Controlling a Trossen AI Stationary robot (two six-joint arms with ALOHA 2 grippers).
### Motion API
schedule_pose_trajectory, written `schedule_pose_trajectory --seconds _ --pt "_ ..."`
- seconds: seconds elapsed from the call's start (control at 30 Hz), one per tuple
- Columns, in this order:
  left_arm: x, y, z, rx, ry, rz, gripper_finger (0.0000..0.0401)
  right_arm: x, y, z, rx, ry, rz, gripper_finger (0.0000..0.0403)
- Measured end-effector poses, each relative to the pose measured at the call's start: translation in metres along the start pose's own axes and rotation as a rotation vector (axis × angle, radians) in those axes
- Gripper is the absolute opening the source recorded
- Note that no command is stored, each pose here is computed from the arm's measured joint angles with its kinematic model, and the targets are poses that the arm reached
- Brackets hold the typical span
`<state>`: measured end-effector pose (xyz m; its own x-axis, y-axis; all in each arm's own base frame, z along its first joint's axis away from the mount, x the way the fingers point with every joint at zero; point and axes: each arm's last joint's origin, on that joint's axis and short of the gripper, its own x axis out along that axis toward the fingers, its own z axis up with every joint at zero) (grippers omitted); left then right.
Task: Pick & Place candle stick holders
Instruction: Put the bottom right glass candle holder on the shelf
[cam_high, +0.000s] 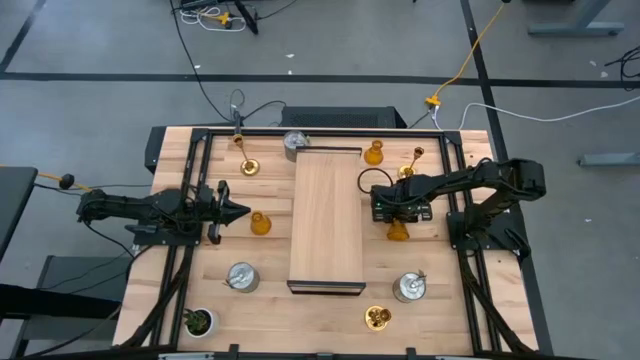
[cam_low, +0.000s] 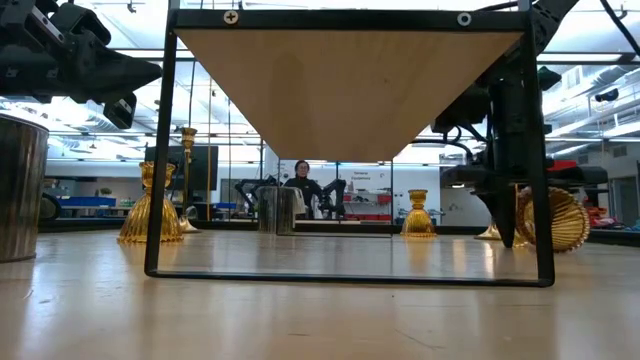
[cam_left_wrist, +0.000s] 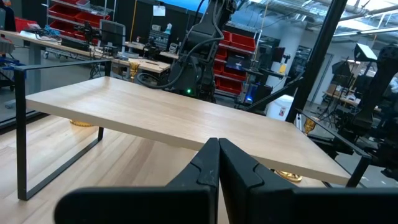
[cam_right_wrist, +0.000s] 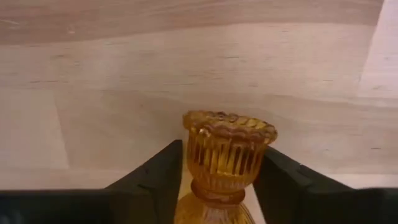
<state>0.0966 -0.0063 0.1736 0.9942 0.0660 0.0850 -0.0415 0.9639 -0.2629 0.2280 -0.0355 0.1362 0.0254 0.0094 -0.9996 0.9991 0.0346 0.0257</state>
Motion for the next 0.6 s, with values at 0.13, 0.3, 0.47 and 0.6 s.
schedule_pose_trajectory --seconds 0.13,0.3,0.47,0.6 --pt "0.0 0.0 0.0001 0.0 0.0 0.0 0.001 0.0 0.0 0.0 -0.001 0.0 0.0 0.0138" --pt "0.0 0.0 0.0001 0.0 0.0 0.0 0.001 -0.0002 0.0002 0.0 -0.011 0.002 0.002 0.0128" --pt "0.0 0.0 0.0001 0.0 0.0 0.0 0.001 0.0001 -0.0005 -0.0002 -0.03 0.004 -0.005 0.0148" --pt "0.0 0.0 0.0001 0.0 0.0 0.0 0.001 0.0001 -0.0007 -0.0002 -0.041 0.005 -0.007 0.0133"
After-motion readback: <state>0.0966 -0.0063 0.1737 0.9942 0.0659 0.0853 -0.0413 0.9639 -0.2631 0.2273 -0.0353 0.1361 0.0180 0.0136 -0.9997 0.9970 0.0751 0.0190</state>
